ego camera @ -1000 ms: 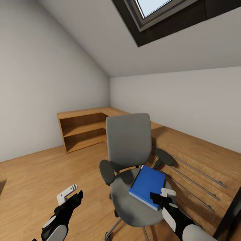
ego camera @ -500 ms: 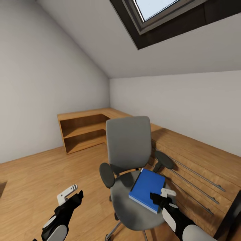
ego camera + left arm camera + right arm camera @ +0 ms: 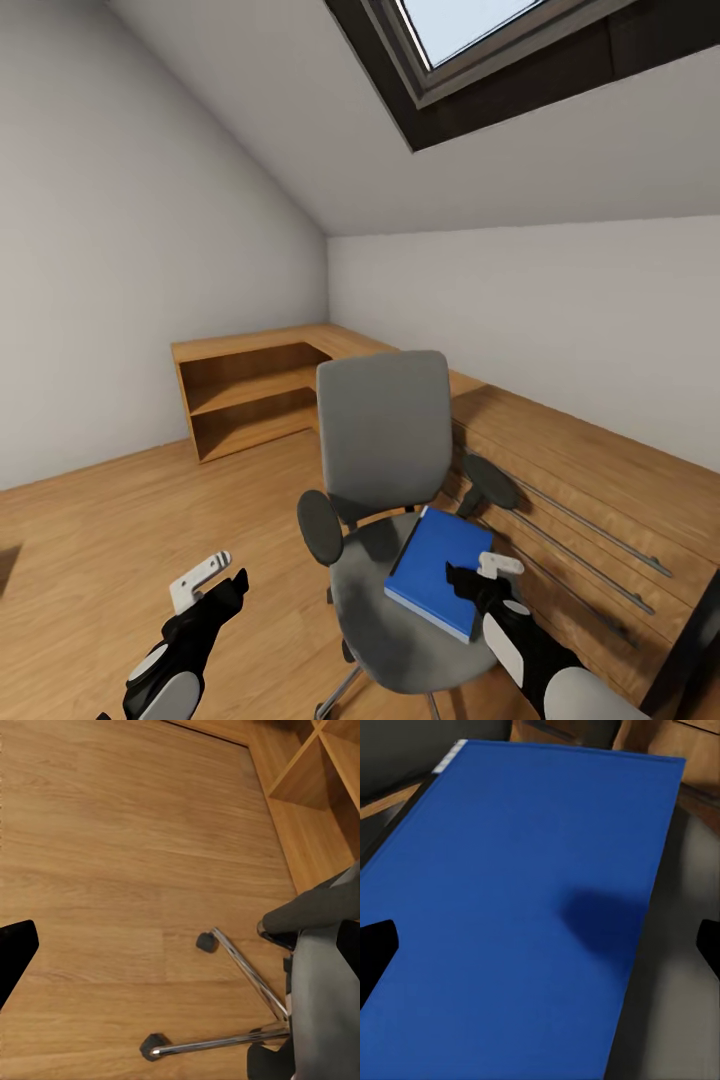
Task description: In the bedroom, organize the workspace by keeping the computer under the desk, ensuring the monitor is on the desk, placing the keyboard on the desk next to the monitor, placing the mouse on the desk next to the keyboard, moving the folder from the swivel chair onto the desk next to the mouse, stacking the notebook on top of the folder with the pen on top of the notebook, and positioning the swivel chair next to the desk.
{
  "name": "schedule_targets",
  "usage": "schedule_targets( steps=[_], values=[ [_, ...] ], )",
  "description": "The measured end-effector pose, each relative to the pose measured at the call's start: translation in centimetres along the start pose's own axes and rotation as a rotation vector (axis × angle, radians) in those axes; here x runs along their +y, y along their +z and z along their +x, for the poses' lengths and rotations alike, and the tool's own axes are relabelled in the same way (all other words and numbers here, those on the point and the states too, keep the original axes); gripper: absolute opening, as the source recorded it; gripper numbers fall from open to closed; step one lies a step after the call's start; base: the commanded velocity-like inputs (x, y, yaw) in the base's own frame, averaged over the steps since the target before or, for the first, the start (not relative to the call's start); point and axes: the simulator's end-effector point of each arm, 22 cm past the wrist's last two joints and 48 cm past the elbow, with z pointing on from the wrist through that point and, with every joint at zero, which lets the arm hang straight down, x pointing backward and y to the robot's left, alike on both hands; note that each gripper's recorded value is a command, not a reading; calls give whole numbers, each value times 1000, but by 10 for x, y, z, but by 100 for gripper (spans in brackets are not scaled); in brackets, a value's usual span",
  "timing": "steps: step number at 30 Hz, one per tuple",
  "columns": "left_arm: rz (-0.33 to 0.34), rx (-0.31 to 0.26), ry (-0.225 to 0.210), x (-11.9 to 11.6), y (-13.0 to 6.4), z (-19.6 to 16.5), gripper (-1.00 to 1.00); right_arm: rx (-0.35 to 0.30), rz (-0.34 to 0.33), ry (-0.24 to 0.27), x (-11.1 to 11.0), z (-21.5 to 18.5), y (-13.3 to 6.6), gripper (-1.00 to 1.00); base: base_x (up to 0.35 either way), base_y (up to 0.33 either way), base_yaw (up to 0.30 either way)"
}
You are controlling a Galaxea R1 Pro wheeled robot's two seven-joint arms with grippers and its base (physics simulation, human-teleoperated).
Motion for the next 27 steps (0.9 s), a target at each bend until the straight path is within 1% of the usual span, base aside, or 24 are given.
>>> schedule_targets(
  steps=[5, 9, 15, 21, 27],
  values=[
    [-1, -1, 1, 0, 0, 0, 100, -5, -2, -1, 1, -2, 0, 100, 178, 0, 0],
    [-2, -14, 11, 0, 0, -3, 100, -9, -3, -2, 1, -3, 0, 100, 144, 2, 0],
    [-2, -19, 15, 0, 0, -4, 100, -10, -5, -4, 3, -3, 0, 100, 198, 74, 0],
    [-4, -19, 17, 1, 0, -4, 100, -10, -6, -4, 3, -3, 0, 100, 40, 14, 9],
    [-4, -19, 17, 2, 0, -4, 100, -9, -7, -5, 4, -2, 0, 100, 6, 2, 103]
  ],
)
